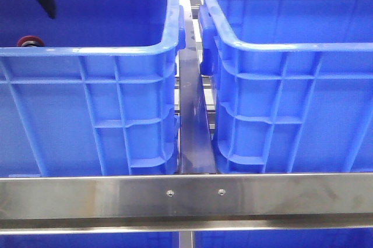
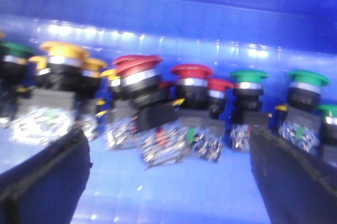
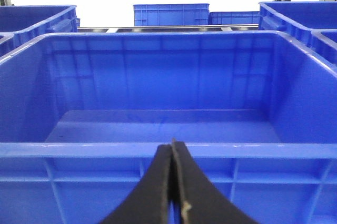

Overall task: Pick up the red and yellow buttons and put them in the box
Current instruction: 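Close the left gripper on a red-capped button and lift it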

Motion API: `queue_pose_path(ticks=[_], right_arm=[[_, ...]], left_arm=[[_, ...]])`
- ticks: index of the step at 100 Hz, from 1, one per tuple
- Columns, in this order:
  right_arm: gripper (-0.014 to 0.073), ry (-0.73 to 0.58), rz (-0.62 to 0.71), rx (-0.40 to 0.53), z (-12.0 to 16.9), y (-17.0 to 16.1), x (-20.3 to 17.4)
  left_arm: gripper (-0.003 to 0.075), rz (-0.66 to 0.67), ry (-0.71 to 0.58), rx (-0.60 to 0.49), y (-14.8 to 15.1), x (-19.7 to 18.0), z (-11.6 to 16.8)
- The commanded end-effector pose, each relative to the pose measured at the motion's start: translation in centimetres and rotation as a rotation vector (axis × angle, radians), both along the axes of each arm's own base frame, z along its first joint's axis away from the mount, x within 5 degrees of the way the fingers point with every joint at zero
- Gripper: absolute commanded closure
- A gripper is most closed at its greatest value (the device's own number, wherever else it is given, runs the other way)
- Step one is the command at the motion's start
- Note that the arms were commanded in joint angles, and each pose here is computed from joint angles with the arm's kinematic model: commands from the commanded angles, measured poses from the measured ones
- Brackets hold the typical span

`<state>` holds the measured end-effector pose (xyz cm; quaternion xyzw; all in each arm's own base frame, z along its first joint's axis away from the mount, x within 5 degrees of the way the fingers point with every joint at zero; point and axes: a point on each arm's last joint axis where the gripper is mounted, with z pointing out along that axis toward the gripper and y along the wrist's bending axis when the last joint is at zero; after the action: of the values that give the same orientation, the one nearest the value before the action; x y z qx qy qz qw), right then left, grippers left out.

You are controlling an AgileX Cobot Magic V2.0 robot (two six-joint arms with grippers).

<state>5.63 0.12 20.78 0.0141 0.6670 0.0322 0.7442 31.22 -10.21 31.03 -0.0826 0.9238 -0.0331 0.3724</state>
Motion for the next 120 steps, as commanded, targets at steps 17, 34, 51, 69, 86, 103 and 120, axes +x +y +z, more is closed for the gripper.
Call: queue_pose_path(ticks=[17,34,51,69,86,103,120], right_arm=[[0.0663,-0.108,-0.001,-0.005,0.9,0.0,-0.3],[0.0663,-0.108,-0.001,-0.005,0.9,0.0,-0.3],[0.0663,-0.108,-0.001,-0.005,0.9,0.0,-0.3],[0.0663,-0.108,-0.001,-0.005,0.9,0.0,-0.3],[0.0663,-0.108,-0.001,-0.005,0.9,0.0,-0.3],[0.0663,-0.108,-0.001,-0.005,0.9,0.0,-0.3],[0.0663,-0.108,-0.001,-0.005,0.9,0.0,-0.3]], left_arm=[[0.0156,0.050,-0.064,-0.014,-0.8,1.1,1.2],[0.0156,0.079,-0.065,-0.004,-0.8,1.6,0.6],[0.0156,0.107,-0.048,0.006,-0.4,2.3,-0.3],[0.0156,0.130,-0.022,0.006,-0.1,3.0,-1.5],[0.0156,0.124,-0.009,0.013,-0.2,3.5,-2.3],[0.0156,0.118,0.006,0.018,-0.5,4.0,-3.2],[0.0176,0.117,0.023,0.026,-0.6,4.2,-3.9]])
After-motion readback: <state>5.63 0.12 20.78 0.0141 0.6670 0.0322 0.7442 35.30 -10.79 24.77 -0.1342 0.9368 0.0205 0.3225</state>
